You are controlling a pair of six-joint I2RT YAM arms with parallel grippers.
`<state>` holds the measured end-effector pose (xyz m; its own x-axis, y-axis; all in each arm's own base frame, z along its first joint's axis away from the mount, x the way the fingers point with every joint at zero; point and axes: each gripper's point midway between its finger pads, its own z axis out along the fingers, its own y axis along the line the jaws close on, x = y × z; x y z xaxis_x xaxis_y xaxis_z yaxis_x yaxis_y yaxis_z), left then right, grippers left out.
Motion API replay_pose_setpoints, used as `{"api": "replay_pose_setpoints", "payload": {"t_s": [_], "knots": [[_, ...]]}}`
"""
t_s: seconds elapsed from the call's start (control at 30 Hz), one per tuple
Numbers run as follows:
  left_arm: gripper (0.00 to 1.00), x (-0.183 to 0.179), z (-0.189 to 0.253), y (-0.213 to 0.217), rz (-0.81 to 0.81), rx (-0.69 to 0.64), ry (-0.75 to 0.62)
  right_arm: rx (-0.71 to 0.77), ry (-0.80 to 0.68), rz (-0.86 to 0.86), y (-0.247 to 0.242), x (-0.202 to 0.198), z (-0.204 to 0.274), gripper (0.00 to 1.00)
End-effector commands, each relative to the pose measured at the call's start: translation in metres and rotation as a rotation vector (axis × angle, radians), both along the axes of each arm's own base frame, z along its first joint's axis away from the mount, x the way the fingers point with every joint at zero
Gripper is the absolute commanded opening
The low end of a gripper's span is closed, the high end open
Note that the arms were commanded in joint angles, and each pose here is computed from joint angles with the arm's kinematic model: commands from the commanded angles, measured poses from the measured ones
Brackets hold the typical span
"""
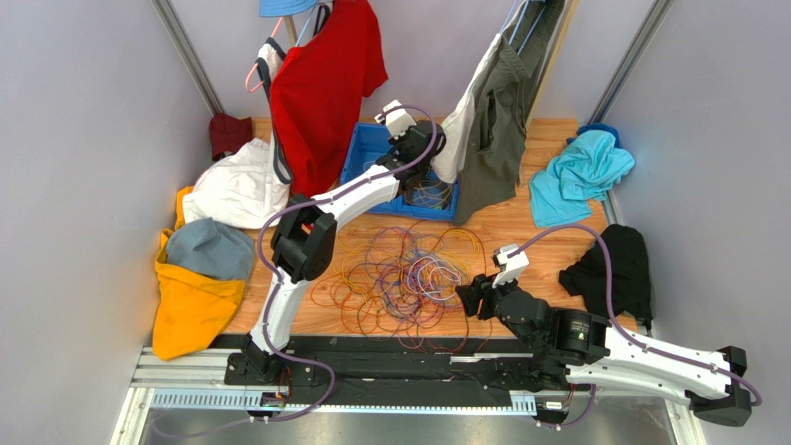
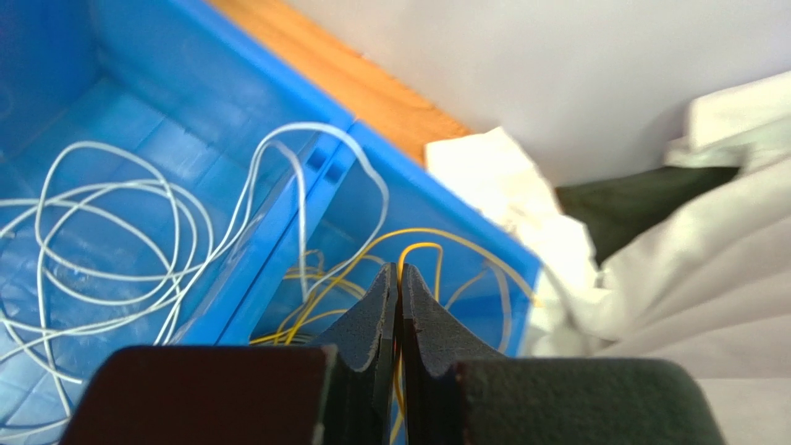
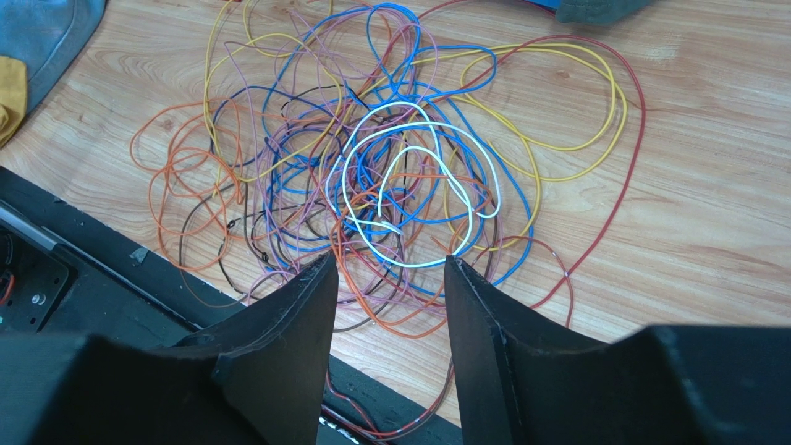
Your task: Untangle the cables
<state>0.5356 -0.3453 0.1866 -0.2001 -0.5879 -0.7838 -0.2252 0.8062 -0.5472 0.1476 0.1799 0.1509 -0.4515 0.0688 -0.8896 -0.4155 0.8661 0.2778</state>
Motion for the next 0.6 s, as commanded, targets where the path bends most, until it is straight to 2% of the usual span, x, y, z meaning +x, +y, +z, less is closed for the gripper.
{"api": "replay_pose_setpoints", "payload": {"t_s": [0.0,0.07,0.2,0.4,0.43,0.47,0.5,0.53,0.57], "knots": [[0.07,-0.004,0.053,0.004,-0.048,-0.025,-0.053,0.042,-0.024,-0.003,0.004,0.002,0.009,0.5],[0.03,-0.003,0.058,0.001,-0.067,-0.026,-0.055,0.049,-0.025,-0.005,0.004,0.003,0.01,0.5],[0.01,0.002,0.066,-0.012,-0.124,-0.013,-0.048,0.052,-0.026,-0.005,0.004,0.003,0.011,0.5],[0.0,0.011,0.048,-0.047,-0.258,-0.011,-0.005,0.051,-0.023,-0.01,0.002,0.002,0.009,0.5],[0.0,0.01,0.032,-0.058,-0.307,-0.003,0.025,0.051,-0.023,-0.01,0.002,0.002,0.009,0.5],[0.02,0.01,0.028,-0.061,-0.323,0.0,0.036,0.051,-0.023,-0.01,0.002,0.002,0.009,0.5],[0.11,0.009,0.025,-0.061,-0.327,0.003,0.052,0.051,-0.023,-0.011,0.002,0.003,0.009,0.5],[0.31,0.009,0.023,-0.058,-0.309,0.005,0.059,0.054,-0.024,-0.01,0.003,0.003,0.011,0.5],[0.39,0.009,0.023,-0.054,-0.294,0.013,0.061,0.052,-0.023,-0.01,0.003,0.003,0.01,0.5]]}}
